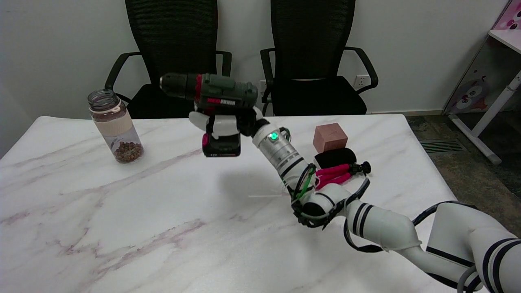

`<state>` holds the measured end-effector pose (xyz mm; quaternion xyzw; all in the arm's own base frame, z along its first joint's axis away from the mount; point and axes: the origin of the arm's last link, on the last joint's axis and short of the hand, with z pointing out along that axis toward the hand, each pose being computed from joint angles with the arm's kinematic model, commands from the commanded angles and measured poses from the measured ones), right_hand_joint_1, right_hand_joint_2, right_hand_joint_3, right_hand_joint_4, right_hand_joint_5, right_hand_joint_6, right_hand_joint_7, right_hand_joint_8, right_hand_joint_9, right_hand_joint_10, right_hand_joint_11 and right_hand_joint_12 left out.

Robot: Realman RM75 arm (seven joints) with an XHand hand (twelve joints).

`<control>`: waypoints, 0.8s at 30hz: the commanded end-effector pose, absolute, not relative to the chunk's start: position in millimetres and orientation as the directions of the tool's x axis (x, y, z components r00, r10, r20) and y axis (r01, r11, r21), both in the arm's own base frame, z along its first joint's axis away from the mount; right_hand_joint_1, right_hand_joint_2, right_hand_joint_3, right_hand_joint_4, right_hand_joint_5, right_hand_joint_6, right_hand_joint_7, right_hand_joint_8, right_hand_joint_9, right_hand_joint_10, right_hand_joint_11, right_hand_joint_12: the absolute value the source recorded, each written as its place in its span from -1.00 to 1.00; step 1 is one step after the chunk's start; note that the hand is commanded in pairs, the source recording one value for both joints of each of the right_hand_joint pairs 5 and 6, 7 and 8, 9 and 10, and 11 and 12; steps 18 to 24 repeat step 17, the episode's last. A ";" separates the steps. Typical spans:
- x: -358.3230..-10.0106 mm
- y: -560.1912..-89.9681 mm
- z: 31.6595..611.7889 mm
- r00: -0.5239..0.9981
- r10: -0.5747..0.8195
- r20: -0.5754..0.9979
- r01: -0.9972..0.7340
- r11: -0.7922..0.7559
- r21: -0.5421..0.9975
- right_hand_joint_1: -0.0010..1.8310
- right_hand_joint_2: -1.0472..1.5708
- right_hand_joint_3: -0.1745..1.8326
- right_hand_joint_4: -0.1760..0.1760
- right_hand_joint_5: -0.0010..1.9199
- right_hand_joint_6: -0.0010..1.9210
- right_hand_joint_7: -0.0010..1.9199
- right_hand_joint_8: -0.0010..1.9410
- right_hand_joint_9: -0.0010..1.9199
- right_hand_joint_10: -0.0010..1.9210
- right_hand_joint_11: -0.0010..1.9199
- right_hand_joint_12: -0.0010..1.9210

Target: Pick up the power screwdriver.

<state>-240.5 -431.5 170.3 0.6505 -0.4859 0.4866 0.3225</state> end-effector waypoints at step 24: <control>-125.3 -450.0 196.9 0.198 -0.174 0.965 -0.829 -0.555 0.070 0.19 1.00 -0.04 0.38 1.00 1.00 1.00 0.98 0.92 0.92 1.00 1.00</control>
